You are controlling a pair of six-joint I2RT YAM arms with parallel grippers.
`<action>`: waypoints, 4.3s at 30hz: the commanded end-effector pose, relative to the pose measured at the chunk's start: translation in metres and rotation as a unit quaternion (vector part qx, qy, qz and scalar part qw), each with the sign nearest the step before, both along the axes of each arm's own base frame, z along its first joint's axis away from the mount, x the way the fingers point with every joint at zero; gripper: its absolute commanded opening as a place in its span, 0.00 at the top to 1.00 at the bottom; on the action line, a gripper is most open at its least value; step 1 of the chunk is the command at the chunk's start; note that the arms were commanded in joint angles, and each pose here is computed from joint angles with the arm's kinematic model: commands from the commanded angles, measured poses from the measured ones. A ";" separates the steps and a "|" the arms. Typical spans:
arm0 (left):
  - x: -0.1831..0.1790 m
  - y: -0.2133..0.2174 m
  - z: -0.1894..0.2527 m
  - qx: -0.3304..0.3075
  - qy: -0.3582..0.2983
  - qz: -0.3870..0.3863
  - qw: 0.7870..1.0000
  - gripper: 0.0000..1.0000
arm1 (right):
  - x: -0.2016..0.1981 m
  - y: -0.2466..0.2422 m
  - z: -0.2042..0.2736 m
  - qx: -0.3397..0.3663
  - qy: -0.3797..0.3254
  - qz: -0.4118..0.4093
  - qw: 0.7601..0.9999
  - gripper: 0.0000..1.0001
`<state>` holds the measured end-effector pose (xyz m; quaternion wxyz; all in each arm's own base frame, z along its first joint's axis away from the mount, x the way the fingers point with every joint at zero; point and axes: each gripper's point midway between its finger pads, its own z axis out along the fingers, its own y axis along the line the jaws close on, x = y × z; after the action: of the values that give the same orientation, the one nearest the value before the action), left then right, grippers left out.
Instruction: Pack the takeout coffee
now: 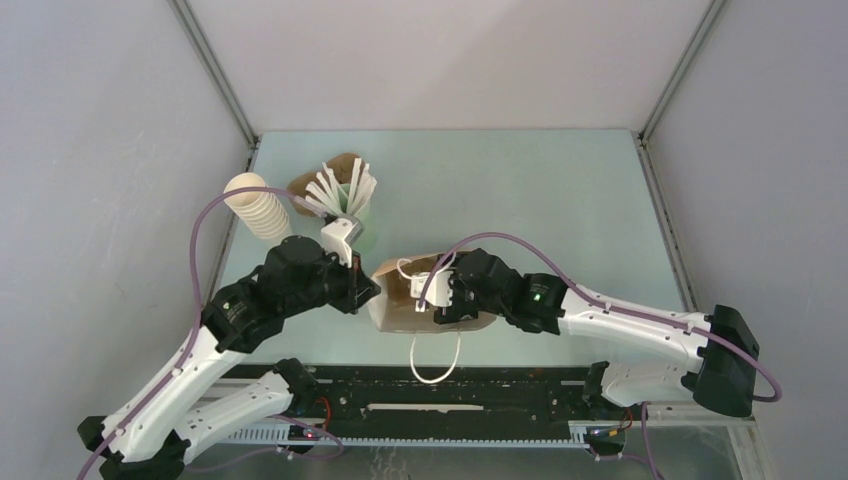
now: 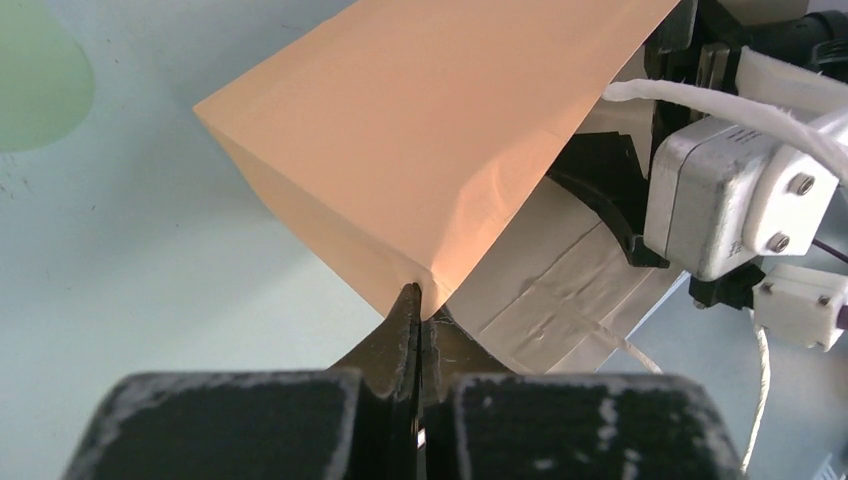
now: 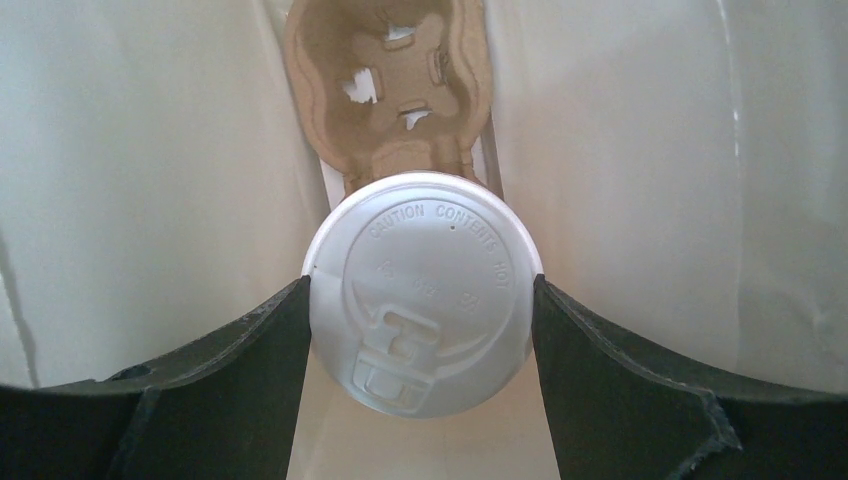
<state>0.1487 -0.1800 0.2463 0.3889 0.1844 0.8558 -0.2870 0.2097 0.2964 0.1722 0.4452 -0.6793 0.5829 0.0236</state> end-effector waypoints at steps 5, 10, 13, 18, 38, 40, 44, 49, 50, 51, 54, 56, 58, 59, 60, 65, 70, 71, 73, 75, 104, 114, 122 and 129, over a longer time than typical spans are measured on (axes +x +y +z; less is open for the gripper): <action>-0.013 0.001 -0.020 0.029 0.032 -0.032 0.999 1.00 | 0.015 0.000 0.014 0.045 0.023 -0.058 0.997 0.33; -0.012 0.005 -0.028 0.053 0.041 -0.034 0.997 1.00 | 0.019 -0.004 -0.004 0.024 0.043 -0.070 0.996 0.37; -0.009 0.010 -0.026 0.059 0.037 -0.021 0.997 1.00 | 0.019 -0.013 -0.021 -0.026 0.040 -0.074 0.996 0.38; -0.008 0.012 -0.025 0.059 0.038 -0.012 0.998 1.00 | 0.019 -0.022 -0.037 -0.076 0.037 -0.059 0.995 0.36; -0.008 0.016 -0.025 0.063 0.036 -0.005 0.997 1.00 | -0.001 -0.016 -0.014 -0.033 0.094 -0.051 0.994 0.01; -0.007 0.015 -0.025 0.062 0.036 -0.006 0.997 1.00 | -0.002 -0.013 -0.009 -0.029 0.092 -0.051 0.994 0.00; -0.007 0.013 -0.025 0.061 0.036 -0.009 0.997 1.00 | -0.003 -0.005 0.002 -0.024 0.087 -0.048 0.995 0.00; -0.006 0.012 -0.025 0.060 0.037 -0.012 0.997 1.00 | -0.007 0.007 0.012 -0.015 0.093 -0.039 0.995 0.00; -0.006 0.012 -0.025 0.060 0.036 -0.012 0.997 1.00 | -0.008 0.010 0.012 -0.014 0.094 -0.035 0.995 0.00; -0.006 0.012 -0.025 0.060 0.036 -0.011 0.997 1.00 | -0.008 0.012 0.009 -0.018 0.093 -0.034 0.995 0.00; -0.006 0.012 -0.025 0.061 0.036 -0.010 0.997 1.00 | -0.004 0.018 0.004 -0.022 0.087 -0.038 0.995 0.01; -0.006 0.013 -0.025 0.061 0.035 -0.009 0.997 1.00 | -0.002 0.024 0.003 -0.016 0.084 -0.040 0.996 0.00; -0.006 0.014 -0.025 0.063 0.035 -0.008 0.997 1.00 | 0.001 0.029 0.004 -0.009 0.085 -0.046 0.995 0.01; -0.006 0.014 -0.025 0.062 0.034 -0.008 0.997 1.00 | 0.002 0.031 0.003 -0.007 0.085 -0.050 0.995 0.01; -0.006 0.014 -0.024 0.062 0.033 -0.007 0.997 1.00 | 0.004 0.031 0.003 -0.008 0.082 -0.054 0.995 0.01; -0.005 0.014 -0.024 0.063 0.034 -0.005 0.997 1.00 | 0.010 0.030 0.001 -0.009 0.073 -0.070 0.995 0.05; -0.005 0.017 -0.024 0.062 0.032 0.002 0.998 1.00 | 0.010 0.011 -0.001 -0.003 0.085 -0.078 0.993 0.16; -0.005 0.017 -0.024 0.060 0.032 0.003 0.998 1.00 | 0.010 0.008 -0.001 -0.001 0.083 -0.075 0.994 0.18; -0.005 0.018 -0.024 0.060 0.033 0.006 0.998 1.00 | 0.010 -0.002 -0.006 -0.002 0.081 -0.071 0.994 0.23; -0.005 0.019 -0.025 0.060 0.033 0.008 0.998 1.00 | 0.010 -0.010 -0.011 -0.004 0.087 -0.071 0.994 0.30; -0.004 0.018 -0.024 0.062 0.038 0.008 0.997 1.00 | 0.042 -0.040 -0.035 -0.071 0.018 -0.183 0.980 0.36; -0.005 0.017 -0.025 0.058 0.038 0.008 0.998 1.00 | 0.039 -0.020 -0.024 -0.042 0.015 -0.128 0.991 0.32; -0.004 0.020 -0.023 0.061 0.036 0.015 0.997 1.00 | 0.046 -0.017 -0.021 -0.035 0.010 -0.152 0.988 0.22; 0.001 0.025 -0.024 0.074 0.046 0.038 0.995 1.00 | 0.036 -0.021 0.010 -0.010 0.009 -0.157 0.987 0.14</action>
<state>0.1578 -0.1701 0.2330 0.3793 0.1797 0.8730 -0.2483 0.2496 0.2906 0.1628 0.4324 -0.5990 0.6733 -0.0297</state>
